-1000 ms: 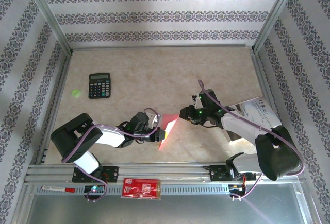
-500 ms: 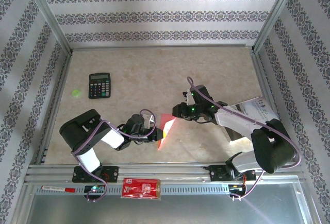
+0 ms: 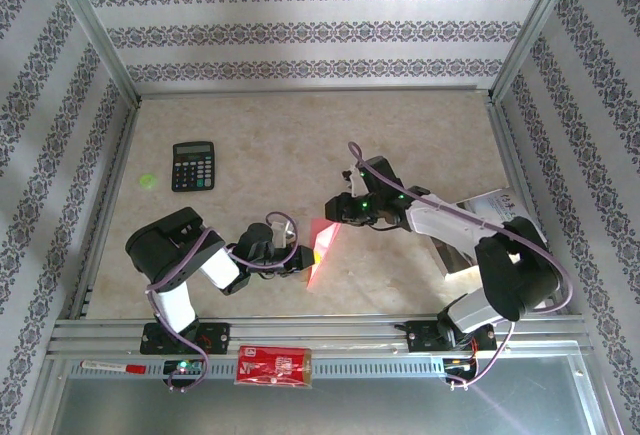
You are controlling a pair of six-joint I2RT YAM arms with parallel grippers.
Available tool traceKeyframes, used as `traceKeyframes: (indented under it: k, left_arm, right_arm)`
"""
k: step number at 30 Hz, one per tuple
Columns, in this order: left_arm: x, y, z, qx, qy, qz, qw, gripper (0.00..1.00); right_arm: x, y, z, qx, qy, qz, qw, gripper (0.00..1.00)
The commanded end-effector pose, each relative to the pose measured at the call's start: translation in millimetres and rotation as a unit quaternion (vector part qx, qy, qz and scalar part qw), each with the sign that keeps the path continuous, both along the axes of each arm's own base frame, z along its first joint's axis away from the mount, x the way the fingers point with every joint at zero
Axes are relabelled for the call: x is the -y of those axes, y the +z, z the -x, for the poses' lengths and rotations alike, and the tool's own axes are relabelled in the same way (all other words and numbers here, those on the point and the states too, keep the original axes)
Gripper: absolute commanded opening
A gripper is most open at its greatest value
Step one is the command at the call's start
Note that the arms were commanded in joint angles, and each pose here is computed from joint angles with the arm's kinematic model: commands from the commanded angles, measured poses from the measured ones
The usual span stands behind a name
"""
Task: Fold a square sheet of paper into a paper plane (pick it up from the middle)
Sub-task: Fold the wing for the fifth time at the center of the table.
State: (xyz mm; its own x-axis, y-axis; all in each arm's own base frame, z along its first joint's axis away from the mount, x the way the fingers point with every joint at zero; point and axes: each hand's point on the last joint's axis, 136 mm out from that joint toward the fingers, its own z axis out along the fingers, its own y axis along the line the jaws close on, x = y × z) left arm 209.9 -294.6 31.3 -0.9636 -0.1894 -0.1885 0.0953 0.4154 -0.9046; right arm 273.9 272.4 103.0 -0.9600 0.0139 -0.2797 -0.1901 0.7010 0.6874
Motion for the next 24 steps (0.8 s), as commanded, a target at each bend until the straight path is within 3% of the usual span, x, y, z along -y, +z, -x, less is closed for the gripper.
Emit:
traceKeyframes:
  k: [1, 24]
  left_arm:
    - [-14, -23, 4, -0.038, 0.020, -0.025, 0.999, 0.00]
    - [-24, -45, 10, -0.084, 0.037, -0.049, 0.995, 0.00]
  right_arm:
    - [-9, 0, -1, 0.007, 0.024, 0.008, 1.000, 0.33]
    - [-19, -35, 34, -0.012, 0.072, 0.028, 0.997, 0.20]
